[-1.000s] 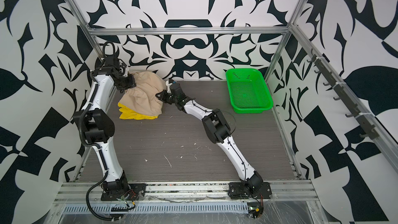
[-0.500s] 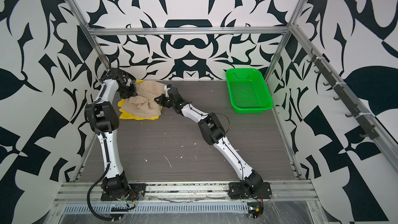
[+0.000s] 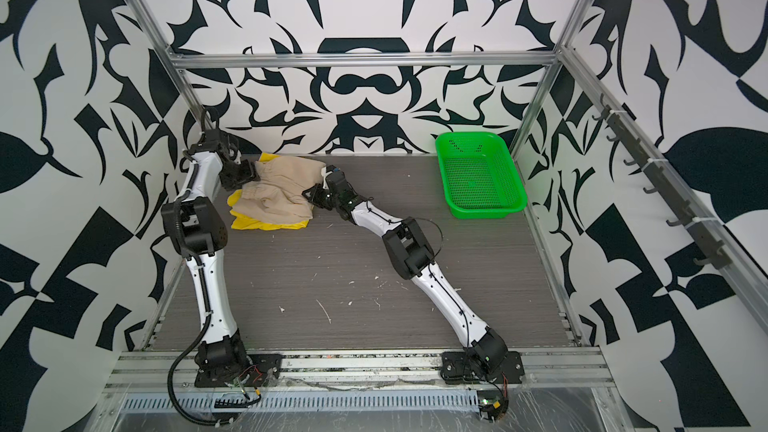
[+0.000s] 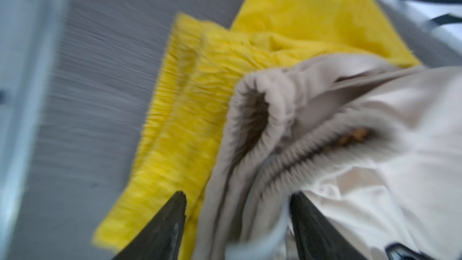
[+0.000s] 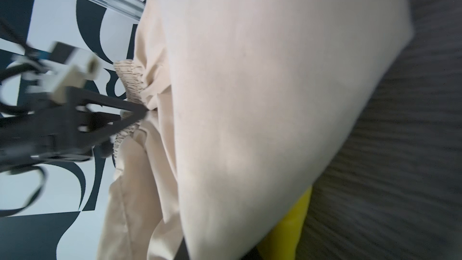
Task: Fold and stack the shorts
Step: 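Lower the beige shorts onto the yellow shorts with both grippers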
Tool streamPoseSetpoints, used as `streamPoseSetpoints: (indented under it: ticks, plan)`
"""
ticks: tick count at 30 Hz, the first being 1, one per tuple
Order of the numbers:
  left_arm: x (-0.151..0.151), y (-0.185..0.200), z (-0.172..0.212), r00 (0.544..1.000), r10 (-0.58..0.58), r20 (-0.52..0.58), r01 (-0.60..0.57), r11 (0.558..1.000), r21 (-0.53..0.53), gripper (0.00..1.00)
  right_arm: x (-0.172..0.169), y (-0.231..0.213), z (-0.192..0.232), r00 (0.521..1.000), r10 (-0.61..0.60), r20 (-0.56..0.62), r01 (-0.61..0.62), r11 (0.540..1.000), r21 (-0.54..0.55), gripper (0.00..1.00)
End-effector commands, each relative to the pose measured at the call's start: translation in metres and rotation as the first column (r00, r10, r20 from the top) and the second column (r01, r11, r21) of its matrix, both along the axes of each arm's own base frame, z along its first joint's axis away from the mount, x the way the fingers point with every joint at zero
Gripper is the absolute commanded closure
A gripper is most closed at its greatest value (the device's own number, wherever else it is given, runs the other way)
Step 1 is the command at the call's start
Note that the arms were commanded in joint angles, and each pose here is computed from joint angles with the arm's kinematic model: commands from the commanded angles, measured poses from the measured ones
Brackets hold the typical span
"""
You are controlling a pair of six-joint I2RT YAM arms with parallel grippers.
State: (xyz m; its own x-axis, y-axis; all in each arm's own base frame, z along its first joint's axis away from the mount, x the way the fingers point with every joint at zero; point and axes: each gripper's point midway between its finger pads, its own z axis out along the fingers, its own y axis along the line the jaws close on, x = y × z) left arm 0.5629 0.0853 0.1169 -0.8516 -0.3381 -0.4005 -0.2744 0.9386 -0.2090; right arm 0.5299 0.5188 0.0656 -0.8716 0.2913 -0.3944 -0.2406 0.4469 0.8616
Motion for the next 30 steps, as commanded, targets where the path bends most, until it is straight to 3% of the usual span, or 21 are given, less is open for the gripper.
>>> streamPoseSetpoints:
  ticks: [1,5,8,13,18,22,26,30]
  plan:
    - [-0.013,0.004,0.104,0.981,0.027,0.193,-0.037,0.998,0.051,0.31,0.010,-0.005,0.054,0.997,-0.028,0.074,0.026,0.999,0.037,0.83]
    - [-0.020,-0.018,0.132,0.963,-0.025,0.267,0.013,0.999,0.047,0.32,0.009,-0.005,0.055,0.997,-0.025,0.075,0.022,0.999,0.041,0.84]
    - [-0.016,-0.053,0.129,0.951,-0.093,0.296,0.124,0.988,-0.090,0.36,0.009,-0.005,0.055,0.997,-0.025,0.076,0.022,0.999,0.040,0.84]
    - [-0.006,-0.100,0.084,0.952,-0.184,0.244,0.243,0.940,-0.239,0.38,0.009,-0.004,0.053,0.997,-0.025,0.073,0.022,0.999,0.044,0.84]
    - [-0.006,-0.115,0.023,0.974,-0.189,0.122,0.222,0.899,-0.378,0.40,0.009,-0.003,0.048,0.998,-0.022,0.063,0.020,0.999,0.042,0.84]
    - [-0.017,-0.101,-0.012,0.986,-0.166,0.019,0.163,0.932,-0.325,0.39,0.009,-0.004,0.046,0.998,-0.027,0.057,0.025,0.999,0.032,0.85]
    - [-0.037,-0.064,-0.037,0.990,-0.097,-0.105,0.077,0.980,-0.186,0.38,0.010,-0.008,0.041,0.998,-0.045,0.044,0.046,0.999,-0.001,0.85]
    - [-0.054,-0.028,-0.040,0.987,-0.041,-0.156,0.034,0.998,-0.046,0.37,0.010,-0.011,0.037,0.998,-0.052,0.041,0.053,0.998,-0.026,0.86]
